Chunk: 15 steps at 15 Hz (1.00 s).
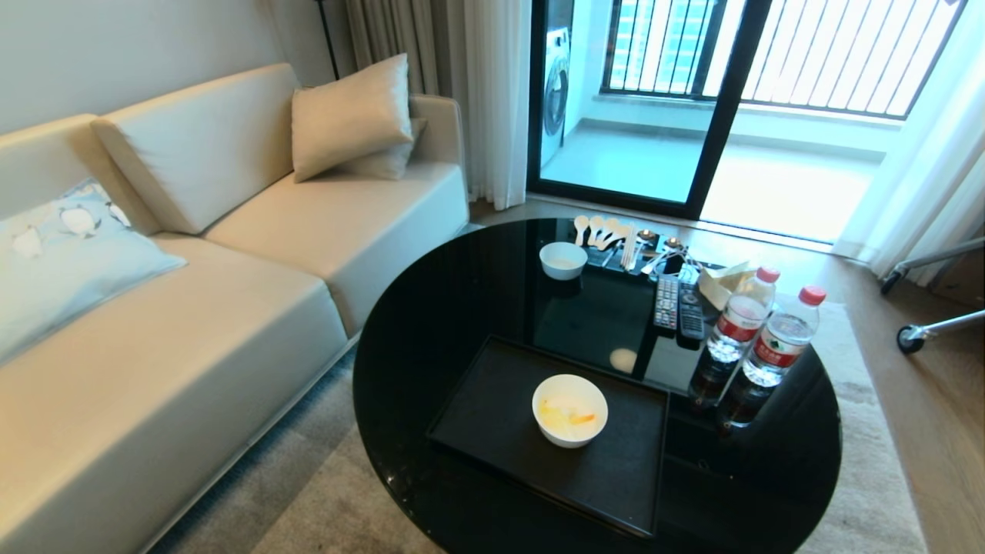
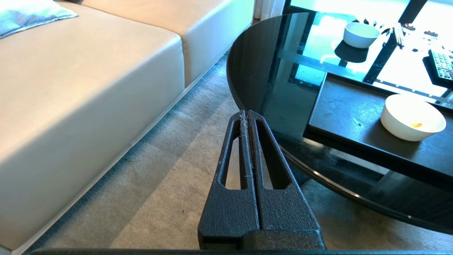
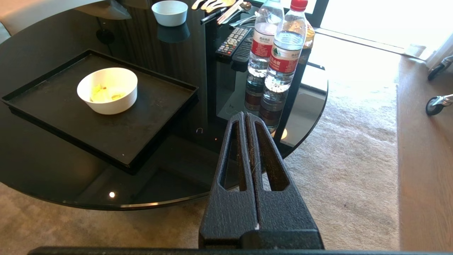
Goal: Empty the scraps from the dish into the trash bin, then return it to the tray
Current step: Pick up the bowl with leftover food
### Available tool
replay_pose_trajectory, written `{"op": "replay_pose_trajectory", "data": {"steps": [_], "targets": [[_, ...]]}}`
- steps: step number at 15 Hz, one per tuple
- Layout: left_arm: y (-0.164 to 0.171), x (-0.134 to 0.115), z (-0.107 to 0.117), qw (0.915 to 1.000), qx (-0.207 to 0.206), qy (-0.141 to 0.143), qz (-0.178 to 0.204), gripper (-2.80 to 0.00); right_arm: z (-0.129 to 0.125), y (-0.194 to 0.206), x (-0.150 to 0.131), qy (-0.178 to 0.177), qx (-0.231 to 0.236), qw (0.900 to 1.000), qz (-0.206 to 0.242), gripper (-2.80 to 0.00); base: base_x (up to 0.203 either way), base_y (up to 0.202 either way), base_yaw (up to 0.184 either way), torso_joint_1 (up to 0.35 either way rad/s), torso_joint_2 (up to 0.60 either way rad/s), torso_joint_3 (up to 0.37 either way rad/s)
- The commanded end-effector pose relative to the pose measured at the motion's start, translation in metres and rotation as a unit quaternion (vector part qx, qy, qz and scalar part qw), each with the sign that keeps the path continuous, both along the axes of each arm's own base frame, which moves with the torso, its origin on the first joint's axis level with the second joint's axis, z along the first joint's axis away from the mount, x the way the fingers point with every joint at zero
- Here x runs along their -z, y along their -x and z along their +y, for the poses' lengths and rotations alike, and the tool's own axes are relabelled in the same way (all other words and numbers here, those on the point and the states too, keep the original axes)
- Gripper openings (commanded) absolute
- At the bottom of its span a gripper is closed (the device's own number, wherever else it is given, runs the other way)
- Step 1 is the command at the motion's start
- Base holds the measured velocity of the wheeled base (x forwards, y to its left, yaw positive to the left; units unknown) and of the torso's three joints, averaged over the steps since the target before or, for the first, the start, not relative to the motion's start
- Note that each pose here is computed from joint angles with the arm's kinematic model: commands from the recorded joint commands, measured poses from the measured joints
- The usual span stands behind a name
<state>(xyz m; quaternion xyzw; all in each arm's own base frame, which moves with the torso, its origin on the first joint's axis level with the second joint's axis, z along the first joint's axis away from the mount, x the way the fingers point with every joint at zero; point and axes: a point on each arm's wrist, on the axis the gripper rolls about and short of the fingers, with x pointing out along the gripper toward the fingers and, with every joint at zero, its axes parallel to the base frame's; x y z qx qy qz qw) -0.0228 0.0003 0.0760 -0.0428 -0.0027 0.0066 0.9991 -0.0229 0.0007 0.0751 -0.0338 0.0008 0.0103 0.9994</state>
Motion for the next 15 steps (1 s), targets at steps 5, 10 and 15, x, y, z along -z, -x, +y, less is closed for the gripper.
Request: {"op": "replay_pose_trajectory", "data": {"steps": [5,10,15], "targets": [[0.0,0.0,0.0,1.0,0.0,0.0,-0.001,-2.8,0.0,0.0,0.0,-0.003,0.001,1.0,0.0,-2.8,0.0,0.0,0.0,0.0,0.0,0.0],[0.0,0.0,0.0,1.0,0.0,0.001,-0.001,-2.8,0.0,0.0,0.0,-0.001,0.001,1.0,0.001,-2.8,0.0,0.0,0.0,0.0,0.0,0.0],[0.0,0.0,0.0,1.0,0.0,0.0,-0.001,-2.8,0.002,0.007,-0.022,0.035,-0.036,0.998,-0.042,-2.8,0.0,0.0,0.0,0.0,0.0,0.0]]}}
